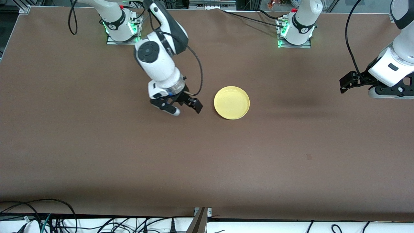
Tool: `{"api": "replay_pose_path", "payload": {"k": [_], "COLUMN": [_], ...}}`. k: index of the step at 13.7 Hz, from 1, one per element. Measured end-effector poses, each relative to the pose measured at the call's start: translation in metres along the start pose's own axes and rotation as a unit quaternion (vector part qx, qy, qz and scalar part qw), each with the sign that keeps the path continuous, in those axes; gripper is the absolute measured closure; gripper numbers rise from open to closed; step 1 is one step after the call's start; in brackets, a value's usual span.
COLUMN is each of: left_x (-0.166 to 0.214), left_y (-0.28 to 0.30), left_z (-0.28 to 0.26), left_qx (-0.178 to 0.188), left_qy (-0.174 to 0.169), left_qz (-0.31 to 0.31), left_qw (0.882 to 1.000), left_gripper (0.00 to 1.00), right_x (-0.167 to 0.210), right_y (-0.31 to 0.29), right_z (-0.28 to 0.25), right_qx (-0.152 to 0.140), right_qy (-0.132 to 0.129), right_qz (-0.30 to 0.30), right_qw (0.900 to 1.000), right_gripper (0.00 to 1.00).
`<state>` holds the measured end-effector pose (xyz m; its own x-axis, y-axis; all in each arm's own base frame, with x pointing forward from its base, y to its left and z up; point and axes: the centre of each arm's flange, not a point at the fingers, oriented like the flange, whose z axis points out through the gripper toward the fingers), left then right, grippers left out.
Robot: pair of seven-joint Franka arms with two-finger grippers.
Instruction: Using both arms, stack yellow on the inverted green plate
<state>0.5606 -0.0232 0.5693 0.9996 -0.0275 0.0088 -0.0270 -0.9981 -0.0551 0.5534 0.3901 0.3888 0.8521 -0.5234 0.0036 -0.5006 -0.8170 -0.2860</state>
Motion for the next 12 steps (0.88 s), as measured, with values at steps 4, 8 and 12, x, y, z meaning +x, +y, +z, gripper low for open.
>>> {"api": "replay_pose_path", "payload": {"k": [4, 8, 12], "left_x": [0.000, 0.000, 0.000], "left_y": [0.000, 0.001, 0.001], "left_z": [0.000, 0.000, 0.000], "left_qx": [0.000, 0.000, 0.000], "left_qy": [0.000, 0.000, 0.000], "left_qz": [0.000, 0.001, 0.001], "left_qw": [1.000, 1.000, 1.000], "left_gripper": [0.00, 0.00, 0.00], "right_x": [0.063, 0.123, 0.175], "right_y": [0.025, 0.065, 0.110], "right_z": [-0.084, -0.165, -0.192], "right_qx": [-0.040, -0.058, -0.073], "right_qy": [-0.003, 0.000, 0.014], "right_qz": [0.010, 0.006, 0.008], "right_qw": [0.999, 0.998, 0.997], "right_gripper": [0.00, 0.00, 0.00]}}
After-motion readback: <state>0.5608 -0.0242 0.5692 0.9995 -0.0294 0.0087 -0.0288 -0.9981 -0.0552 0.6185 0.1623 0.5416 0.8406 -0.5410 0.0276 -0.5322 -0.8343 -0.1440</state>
